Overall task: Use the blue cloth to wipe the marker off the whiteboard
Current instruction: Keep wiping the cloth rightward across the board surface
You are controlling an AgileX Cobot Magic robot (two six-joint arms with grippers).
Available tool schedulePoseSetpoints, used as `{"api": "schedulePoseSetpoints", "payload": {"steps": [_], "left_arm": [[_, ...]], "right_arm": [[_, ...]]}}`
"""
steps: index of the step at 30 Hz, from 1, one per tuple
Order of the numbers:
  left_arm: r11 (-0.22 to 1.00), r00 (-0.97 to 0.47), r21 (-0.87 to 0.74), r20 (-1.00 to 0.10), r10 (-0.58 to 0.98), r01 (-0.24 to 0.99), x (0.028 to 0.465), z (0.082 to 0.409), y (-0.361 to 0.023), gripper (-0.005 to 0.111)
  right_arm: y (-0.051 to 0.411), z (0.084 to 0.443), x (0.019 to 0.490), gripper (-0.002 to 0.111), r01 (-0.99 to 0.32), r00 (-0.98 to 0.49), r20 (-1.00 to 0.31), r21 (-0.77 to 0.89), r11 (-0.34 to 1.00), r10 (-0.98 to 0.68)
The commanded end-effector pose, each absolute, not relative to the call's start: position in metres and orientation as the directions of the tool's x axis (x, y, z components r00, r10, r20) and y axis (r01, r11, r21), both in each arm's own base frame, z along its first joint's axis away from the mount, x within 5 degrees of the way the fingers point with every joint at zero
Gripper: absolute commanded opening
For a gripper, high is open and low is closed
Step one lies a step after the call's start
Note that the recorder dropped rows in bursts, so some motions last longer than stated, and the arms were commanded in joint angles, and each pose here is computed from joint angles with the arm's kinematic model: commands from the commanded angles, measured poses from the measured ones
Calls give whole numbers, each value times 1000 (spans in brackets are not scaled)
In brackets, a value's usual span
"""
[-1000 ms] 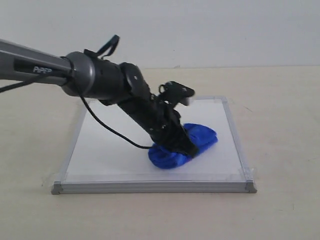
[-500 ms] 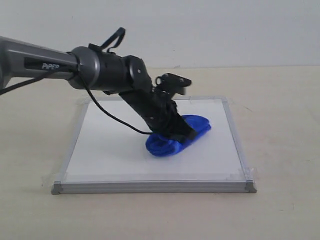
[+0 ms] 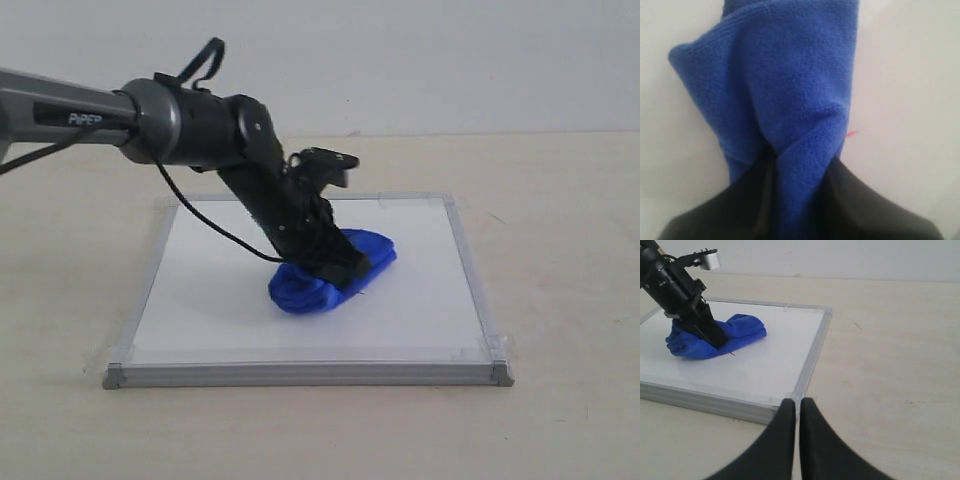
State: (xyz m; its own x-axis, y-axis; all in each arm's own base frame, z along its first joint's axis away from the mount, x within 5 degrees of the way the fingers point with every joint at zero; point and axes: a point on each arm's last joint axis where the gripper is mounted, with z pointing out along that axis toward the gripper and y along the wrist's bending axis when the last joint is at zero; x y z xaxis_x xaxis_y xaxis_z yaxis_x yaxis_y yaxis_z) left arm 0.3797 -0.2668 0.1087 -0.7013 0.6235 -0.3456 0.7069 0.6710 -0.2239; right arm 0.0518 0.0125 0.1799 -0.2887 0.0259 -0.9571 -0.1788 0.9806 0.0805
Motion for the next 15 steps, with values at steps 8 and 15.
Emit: {"api": "schedulePoseSetpoints", "payload": {"steps": [8,15], "left_arm": [[631,-599,17,-299,743,775,371,99,-298,4],[812,-803,10,-138,579,584,409,95,-218,4]], "right_arm": [[12,181,52,0,-176,-278,-960,76,981,24],[12,181,52,0,-176,-279,-960,76,981,24]]}}
